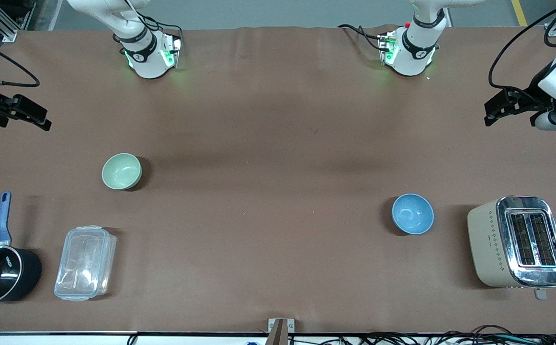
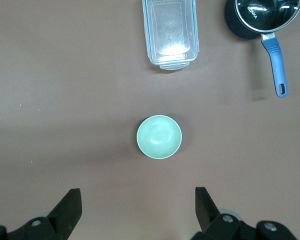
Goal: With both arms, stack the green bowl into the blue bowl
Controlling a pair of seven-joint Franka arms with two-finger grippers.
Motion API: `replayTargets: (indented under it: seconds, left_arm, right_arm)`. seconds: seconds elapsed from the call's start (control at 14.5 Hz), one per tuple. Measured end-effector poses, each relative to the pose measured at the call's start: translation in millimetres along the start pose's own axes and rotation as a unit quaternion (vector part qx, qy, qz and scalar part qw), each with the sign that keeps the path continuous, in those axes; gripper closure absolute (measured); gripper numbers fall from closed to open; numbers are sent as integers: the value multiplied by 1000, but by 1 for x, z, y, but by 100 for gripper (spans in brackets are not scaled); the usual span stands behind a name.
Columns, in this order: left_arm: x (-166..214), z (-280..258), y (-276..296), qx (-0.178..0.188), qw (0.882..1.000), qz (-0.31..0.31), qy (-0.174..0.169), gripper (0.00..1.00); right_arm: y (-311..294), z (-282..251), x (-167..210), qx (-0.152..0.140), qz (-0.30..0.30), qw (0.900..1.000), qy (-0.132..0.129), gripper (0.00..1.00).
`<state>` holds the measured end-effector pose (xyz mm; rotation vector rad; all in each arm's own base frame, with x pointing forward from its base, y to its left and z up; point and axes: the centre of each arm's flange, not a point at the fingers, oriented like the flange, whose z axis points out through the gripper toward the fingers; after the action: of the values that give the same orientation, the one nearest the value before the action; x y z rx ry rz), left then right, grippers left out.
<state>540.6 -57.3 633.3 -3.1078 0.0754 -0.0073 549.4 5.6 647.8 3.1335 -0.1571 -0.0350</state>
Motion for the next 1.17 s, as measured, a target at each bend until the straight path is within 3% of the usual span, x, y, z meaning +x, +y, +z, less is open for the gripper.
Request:
replayTargets:
  seconds: [0.41,0.62,0.9,1.17]
  left_arm:
    - [1,3,4,0,1000,4,-3,0]
    - [3,6,4,0,1000,4,-7,0]
    - [19,37,4,-1,1000,4,-25,0]
    - [54,126,6,-7,1000,5,-16,0]
  right_arm:
    - [0,0,0,0,0,1000,-1,0]
    - [-1,19,1,-3,-1,1000,-21,0]
    - [3,113,15,-13,-11,999,-38,0]
    - [37,244,4,-19,-34,999,-11,0]
